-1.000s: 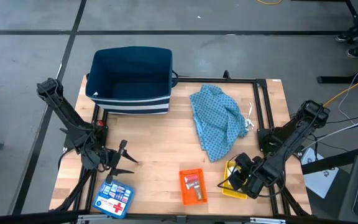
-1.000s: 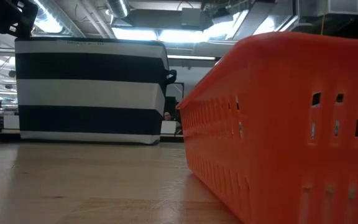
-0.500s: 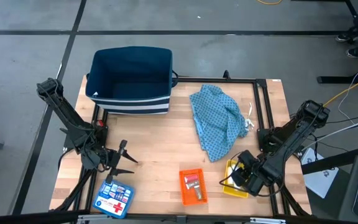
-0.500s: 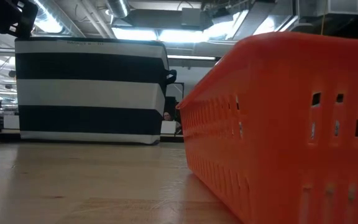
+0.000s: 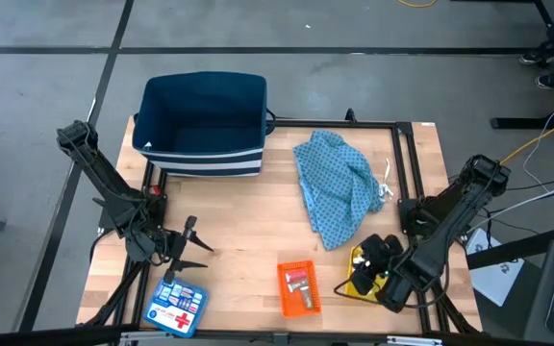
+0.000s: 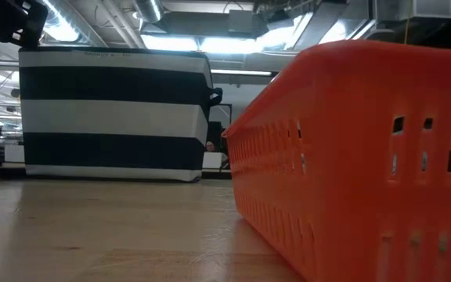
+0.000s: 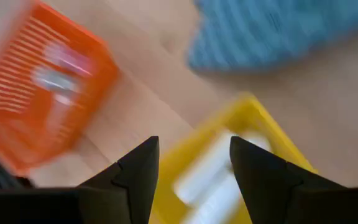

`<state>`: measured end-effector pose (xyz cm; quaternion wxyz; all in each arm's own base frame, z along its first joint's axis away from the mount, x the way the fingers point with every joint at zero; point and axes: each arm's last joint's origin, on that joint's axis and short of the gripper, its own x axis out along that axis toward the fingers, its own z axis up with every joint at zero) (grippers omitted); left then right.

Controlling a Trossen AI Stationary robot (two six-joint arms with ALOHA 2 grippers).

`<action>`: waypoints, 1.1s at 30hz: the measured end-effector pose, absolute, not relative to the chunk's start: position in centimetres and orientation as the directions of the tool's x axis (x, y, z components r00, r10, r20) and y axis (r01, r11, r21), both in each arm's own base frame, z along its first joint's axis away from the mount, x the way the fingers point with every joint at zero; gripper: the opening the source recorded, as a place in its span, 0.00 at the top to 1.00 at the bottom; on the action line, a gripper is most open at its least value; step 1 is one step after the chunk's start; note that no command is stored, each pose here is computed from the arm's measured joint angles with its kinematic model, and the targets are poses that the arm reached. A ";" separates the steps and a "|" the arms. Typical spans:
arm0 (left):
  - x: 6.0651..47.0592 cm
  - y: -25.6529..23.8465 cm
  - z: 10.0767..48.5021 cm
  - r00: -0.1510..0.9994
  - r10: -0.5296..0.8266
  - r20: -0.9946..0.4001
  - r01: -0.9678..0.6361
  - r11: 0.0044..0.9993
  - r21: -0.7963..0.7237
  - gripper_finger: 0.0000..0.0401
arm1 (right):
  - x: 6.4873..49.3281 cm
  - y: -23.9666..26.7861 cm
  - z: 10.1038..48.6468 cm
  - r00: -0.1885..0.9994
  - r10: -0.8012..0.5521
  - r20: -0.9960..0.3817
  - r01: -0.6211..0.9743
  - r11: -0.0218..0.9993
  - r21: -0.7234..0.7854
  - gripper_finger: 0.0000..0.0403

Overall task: Pick & Place Medicine items
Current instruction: Put the patient gown into the blue bin

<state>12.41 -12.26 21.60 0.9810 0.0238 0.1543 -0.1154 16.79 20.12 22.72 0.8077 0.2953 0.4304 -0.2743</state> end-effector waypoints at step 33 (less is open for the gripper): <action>12.4 -12.2 21.6 0.926 -0.215 -0.310 0.231 0.973 0.014 0.50 | 29.5 13.0 15.5 0.020 -0.297 -0.955 0.163 0.943 -0.290 0.51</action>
